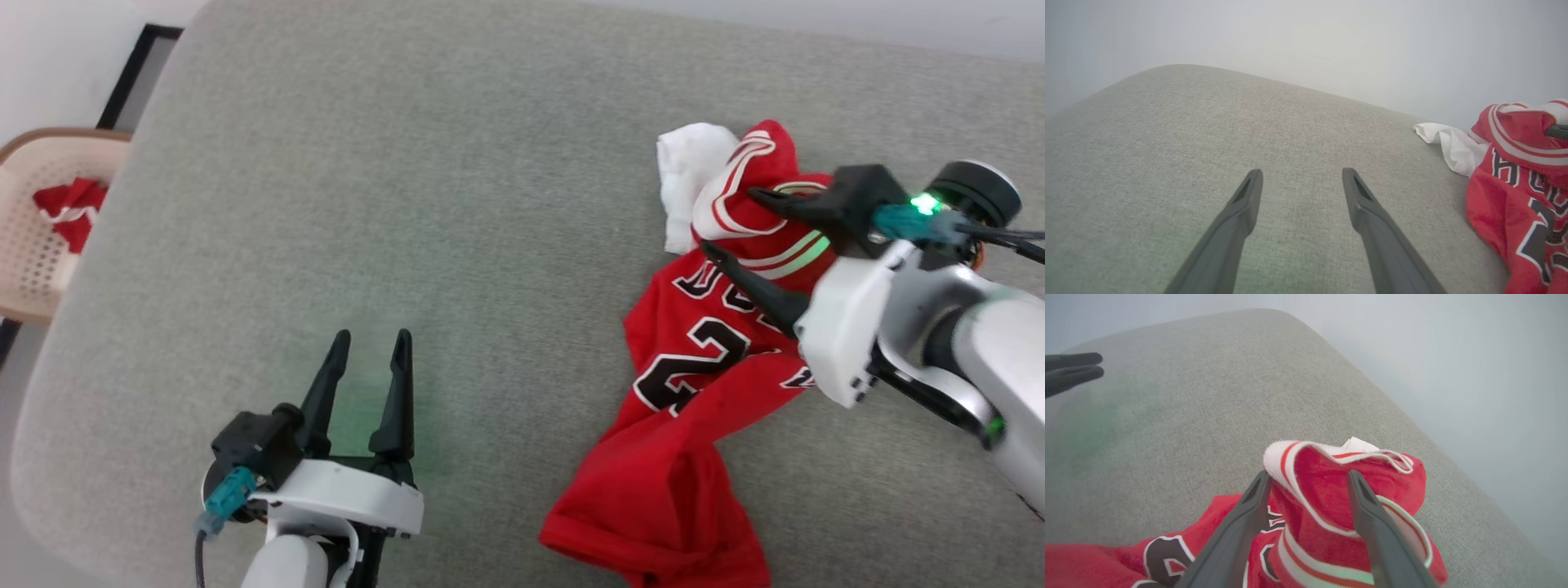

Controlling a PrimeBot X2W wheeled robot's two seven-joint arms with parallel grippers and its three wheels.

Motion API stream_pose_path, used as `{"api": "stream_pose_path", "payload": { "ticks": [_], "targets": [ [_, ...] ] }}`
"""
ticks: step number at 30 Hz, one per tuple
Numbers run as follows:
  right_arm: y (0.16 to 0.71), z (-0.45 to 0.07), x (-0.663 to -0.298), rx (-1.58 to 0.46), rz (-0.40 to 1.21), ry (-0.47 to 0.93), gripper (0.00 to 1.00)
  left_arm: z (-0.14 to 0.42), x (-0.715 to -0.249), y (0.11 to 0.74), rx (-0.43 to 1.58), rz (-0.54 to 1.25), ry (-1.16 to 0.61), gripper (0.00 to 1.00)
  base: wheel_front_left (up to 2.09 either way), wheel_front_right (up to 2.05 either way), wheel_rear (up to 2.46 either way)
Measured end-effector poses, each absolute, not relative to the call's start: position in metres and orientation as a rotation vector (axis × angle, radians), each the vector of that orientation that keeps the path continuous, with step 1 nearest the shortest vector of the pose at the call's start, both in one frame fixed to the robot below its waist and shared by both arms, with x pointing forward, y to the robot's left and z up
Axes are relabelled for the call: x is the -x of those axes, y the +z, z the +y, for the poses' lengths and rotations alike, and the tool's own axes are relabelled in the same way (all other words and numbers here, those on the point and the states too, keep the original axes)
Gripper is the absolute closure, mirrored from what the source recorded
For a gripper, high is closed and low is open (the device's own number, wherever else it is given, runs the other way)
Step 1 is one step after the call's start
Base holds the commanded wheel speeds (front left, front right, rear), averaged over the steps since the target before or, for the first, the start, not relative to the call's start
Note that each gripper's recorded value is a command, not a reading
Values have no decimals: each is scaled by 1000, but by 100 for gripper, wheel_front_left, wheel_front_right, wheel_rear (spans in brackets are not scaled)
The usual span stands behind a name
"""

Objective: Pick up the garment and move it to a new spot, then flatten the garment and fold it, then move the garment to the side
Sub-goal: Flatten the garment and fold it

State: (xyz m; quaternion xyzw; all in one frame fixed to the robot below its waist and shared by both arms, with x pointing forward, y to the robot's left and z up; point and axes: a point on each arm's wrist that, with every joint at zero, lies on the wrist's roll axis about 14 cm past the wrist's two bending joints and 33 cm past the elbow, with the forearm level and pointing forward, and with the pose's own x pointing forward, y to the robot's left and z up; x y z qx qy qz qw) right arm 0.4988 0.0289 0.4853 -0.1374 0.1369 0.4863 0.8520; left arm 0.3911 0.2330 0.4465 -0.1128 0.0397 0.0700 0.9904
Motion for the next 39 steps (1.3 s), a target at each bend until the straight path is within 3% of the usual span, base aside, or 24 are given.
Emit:
{"api": "stream_pose_path", "payload": {
  "ticks": [9, 26, 39],
  "targets": [
    [501, -33, -490, 239, 311, 924, 0, 212, -401, 447, 238, 75, 73, 0, 0, 0, 0],
    [444, -122, -473, 248, 657, 788, 0, 212, -401, 437, 248, 102, 78, 0, 0, 0, 0],
    [423, -87, -501, 73, 712, 765, 0, 220, -400, 435, 258, 111, 102, 0, 0, 0, 0]
  ]
}}
